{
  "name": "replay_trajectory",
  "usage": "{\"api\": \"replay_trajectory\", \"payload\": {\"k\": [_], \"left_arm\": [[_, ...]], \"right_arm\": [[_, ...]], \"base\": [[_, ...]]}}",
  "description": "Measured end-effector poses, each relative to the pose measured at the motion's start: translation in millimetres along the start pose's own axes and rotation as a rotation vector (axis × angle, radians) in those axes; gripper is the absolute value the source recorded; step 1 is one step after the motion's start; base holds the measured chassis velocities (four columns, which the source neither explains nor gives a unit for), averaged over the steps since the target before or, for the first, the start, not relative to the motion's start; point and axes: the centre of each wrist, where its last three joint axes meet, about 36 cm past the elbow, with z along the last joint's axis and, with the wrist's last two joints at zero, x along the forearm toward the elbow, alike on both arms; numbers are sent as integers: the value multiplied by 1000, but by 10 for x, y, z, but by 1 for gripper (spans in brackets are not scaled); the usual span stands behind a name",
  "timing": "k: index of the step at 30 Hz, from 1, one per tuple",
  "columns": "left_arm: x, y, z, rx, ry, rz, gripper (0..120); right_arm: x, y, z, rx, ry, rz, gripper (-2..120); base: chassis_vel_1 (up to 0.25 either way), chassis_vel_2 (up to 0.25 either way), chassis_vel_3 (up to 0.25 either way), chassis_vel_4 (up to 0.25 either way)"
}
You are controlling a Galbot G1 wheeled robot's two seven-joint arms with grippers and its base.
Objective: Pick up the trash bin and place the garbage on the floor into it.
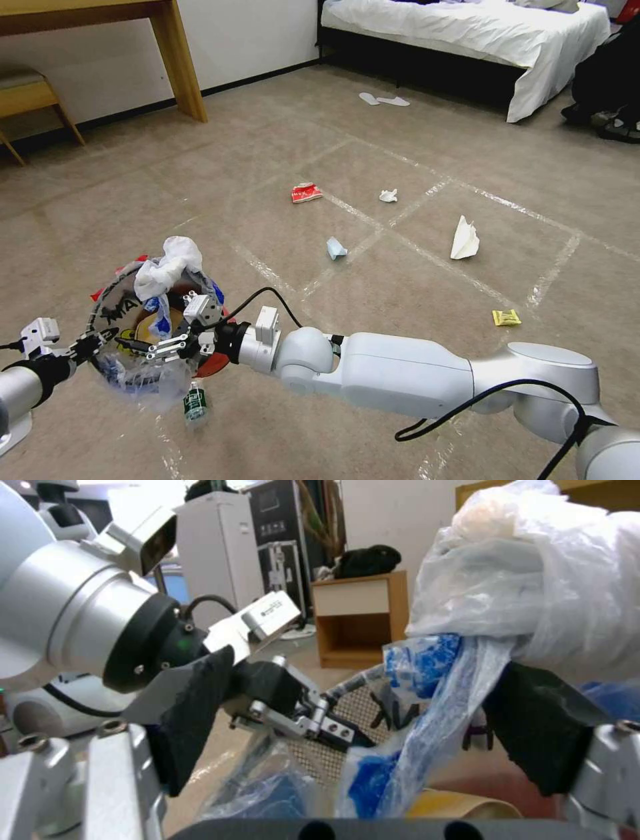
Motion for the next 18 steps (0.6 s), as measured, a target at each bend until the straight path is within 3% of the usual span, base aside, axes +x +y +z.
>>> {"api": "replay_trajectory", "payload": {"k": [7, 18], "left_arm": [[-18, 16, -33, 6, -7, 0, 0], [-24, 21, -46, 15, -16, 3, 0]], "right_arm": [[10, 84, 21, -10, 11, -2, 75], [47, 391, 156, -57, 57, -29, 69]], "base": [[0, 0, 0, 0], [0, 0, 0, 0]]}}
